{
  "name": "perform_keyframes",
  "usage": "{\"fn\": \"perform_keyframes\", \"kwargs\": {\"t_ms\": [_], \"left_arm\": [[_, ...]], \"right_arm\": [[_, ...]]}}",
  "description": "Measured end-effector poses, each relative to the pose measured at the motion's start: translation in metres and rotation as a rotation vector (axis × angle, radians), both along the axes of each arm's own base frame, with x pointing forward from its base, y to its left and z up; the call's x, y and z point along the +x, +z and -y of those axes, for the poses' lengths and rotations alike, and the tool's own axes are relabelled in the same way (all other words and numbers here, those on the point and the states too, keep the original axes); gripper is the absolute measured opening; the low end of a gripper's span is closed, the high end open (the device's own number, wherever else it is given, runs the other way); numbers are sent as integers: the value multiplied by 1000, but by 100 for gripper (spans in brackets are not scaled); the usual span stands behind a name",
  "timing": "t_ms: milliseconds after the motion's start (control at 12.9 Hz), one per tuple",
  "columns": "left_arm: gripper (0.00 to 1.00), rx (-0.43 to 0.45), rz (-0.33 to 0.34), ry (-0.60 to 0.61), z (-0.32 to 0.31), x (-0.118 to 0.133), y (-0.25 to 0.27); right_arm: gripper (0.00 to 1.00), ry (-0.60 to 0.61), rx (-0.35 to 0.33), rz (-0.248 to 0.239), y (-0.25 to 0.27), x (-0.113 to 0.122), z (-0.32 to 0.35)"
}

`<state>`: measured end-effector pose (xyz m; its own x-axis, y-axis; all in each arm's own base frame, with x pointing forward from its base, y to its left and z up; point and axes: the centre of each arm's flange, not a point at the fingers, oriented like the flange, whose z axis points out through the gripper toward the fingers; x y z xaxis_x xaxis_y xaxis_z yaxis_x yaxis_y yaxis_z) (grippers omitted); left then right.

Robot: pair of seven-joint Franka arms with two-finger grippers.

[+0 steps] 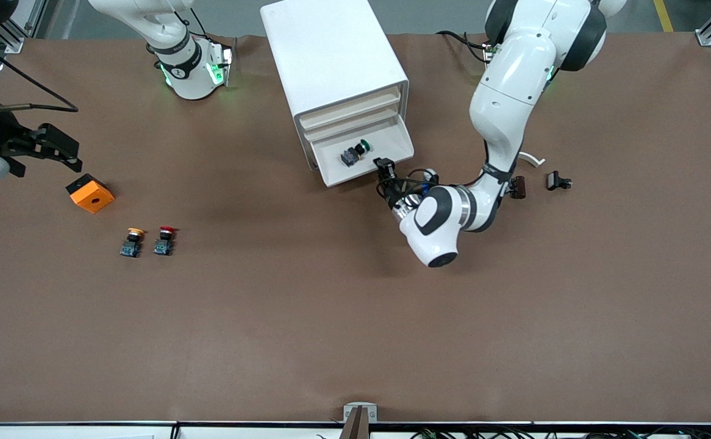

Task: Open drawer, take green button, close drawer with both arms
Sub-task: 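Pull the drawer out with the left gripper while the right gripper approaches, then grasp the green button with the right gripper while the left gripper withdraws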

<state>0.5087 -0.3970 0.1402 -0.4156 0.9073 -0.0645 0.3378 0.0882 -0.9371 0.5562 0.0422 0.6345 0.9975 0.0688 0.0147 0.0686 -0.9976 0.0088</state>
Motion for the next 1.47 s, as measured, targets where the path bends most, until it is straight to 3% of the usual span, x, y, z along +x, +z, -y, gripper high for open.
{"fn": "perform_keyframes", "kwargs": {"t_ms": [78,155,466,698,931,1086,1474], "left_arm": [[11,-5,9,14,-6,7,2],[17,-11,33,28,-11,15,2],[62,-35,103,77,-36,49,15],[96,-40,210,141,-74,98,47],[100,-67,385,170,-137,145,92],[100,-50,489,155,-181,162,140],[100,92,763,-233,-219,149,271]], "right_arm": [[100,-47,4,-3,-2,-1,-17],[100,-104,6,-7,-3,-3,-39],[100,-315,-12,-48,-16,-31,-153],[100,-449,-35,-65,-34,-55,-227],[100,-560,-17,-104,-66,-69,-291],[100,-593,-2,-126,-89,-74,-325],[100,-747,-15,-122,-160,-90,-402]]}}
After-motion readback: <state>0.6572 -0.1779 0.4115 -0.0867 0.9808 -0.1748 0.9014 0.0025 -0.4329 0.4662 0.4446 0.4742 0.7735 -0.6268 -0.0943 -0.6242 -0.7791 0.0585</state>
